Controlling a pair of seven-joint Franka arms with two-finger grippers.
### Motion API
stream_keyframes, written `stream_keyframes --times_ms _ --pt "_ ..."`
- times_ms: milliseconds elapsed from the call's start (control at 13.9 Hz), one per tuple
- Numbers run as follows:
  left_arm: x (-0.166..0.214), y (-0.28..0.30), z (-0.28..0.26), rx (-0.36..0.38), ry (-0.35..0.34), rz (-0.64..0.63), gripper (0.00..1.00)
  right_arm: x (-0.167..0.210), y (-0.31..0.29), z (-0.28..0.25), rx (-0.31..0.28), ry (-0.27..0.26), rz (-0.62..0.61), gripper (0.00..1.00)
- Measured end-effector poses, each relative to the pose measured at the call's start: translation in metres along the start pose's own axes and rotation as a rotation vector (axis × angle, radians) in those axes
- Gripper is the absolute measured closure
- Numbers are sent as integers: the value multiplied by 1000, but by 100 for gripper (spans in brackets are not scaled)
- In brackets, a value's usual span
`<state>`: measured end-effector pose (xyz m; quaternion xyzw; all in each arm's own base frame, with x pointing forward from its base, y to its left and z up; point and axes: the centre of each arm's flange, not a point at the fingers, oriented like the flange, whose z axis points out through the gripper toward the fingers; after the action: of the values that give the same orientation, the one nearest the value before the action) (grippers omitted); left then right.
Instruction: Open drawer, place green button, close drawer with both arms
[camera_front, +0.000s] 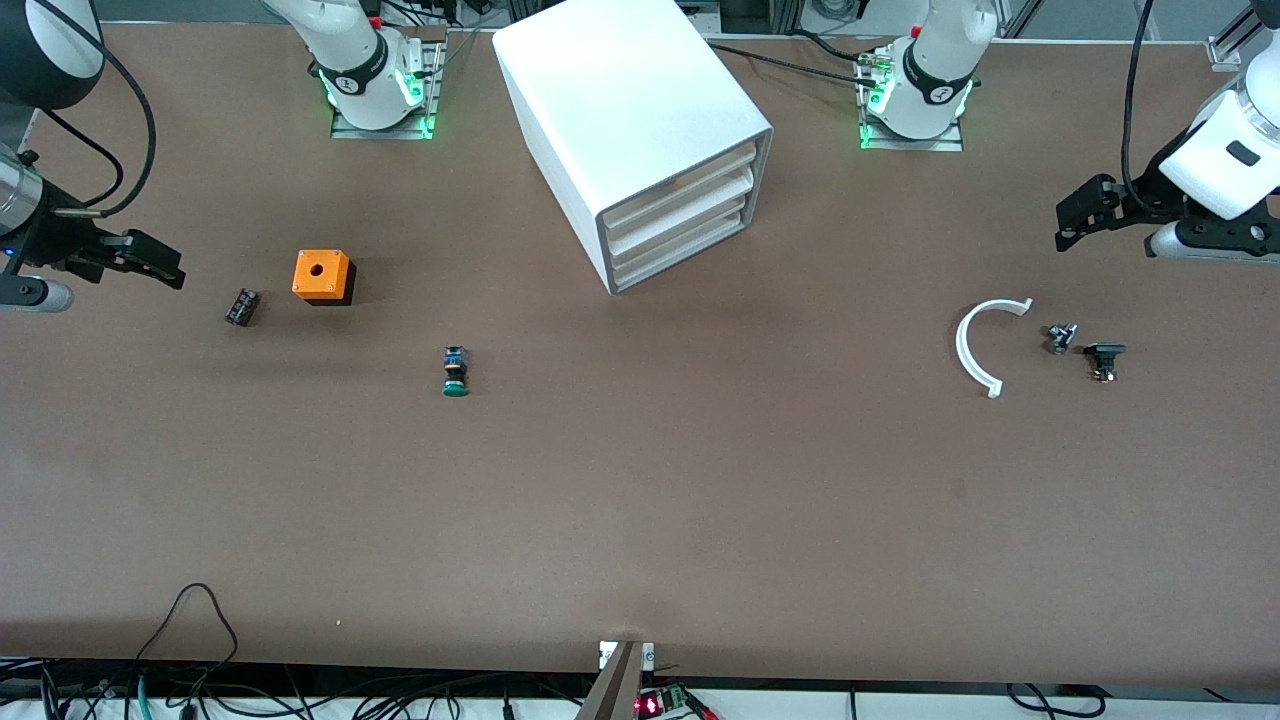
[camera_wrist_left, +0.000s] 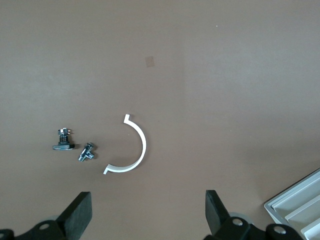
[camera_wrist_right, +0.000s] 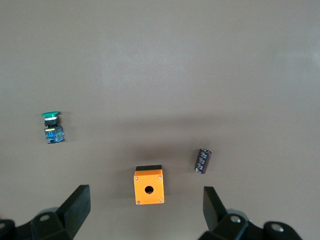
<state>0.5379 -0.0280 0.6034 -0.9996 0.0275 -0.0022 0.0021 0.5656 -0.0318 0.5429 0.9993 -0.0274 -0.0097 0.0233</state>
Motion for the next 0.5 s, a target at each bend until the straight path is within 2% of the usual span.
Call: stream_keyframes --times_ms 503 --pt "5 -1 -3 -1 9 -2 0 0 -1 0 0 0 -9 0"
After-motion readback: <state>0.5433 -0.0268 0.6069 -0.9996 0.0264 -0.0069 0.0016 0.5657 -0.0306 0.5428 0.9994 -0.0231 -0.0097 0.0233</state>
